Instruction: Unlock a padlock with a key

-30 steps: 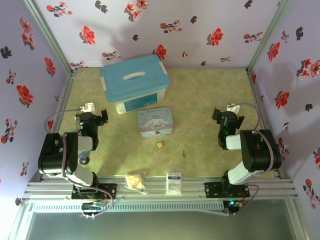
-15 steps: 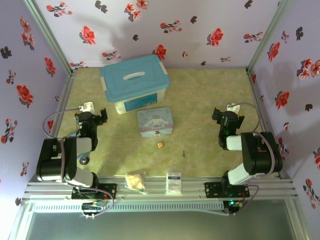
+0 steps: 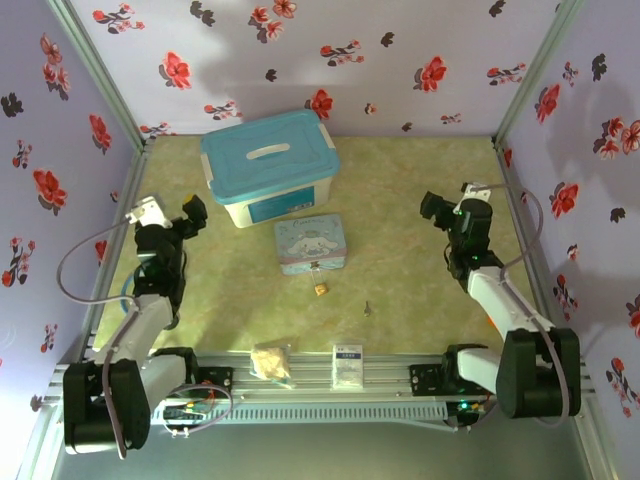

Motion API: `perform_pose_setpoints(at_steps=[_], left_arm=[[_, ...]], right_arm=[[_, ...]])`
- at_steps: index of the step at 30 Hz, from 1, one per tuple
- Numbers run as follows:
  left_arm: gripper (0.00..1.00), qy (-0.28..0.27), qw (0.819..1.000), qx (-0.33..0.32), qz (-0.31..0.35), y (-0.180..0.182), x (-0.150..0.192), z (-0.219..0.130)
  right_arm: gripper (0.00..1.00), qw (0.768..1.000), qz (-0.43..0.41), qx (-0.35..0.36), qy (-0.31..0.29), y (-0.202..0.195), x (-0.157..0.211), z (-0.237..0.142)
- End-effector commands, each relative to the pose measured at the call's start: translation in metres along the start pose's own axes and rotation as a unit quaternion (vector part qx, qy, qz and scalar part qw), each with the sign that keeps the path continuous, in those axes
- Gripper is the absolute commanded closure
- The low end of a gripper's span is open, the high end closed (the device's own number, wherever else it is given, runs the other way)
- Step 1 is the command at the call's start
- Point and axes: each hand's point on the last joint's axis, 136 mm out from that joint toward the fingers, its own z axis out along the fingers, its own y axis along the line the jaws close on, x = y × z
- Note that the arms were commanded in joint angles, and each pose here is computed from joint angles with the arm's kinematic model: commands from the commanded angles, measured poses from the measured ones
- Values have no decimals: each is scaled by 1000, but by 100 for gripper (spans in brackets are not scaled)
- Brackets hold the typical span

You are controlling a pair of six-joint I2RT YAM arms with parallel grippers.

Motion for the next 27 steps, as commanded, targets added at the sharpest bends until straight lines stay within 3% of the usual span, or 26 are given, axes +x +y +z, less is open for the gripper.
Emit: perform_pose_setpoints(at_steps=[1,3,10,16,21,27], left_arm=[[0,89,991,32,-96,-15,25,-3],[0,121,984,66,-110,-37,32,-10],[0,245,957,138,-65,-102,83,-60],[0,319,932,167,-46,-132,122,-93],[0,346,914,198,-71,-152,135,-111],[0,368,901,218,-71,-169,148,-122]], right_arm=[[1,985,60,-97,132,33,50,-16],[1,979,69,-104,162,40,64,-25],[6,956,3,-92,279,66,140,-71],[25,939,-55,-103,324,85,184,-105],[30,928,-47,-125,347,98,216,-121],[45,919,-69,-117,370,98,242,-126]])
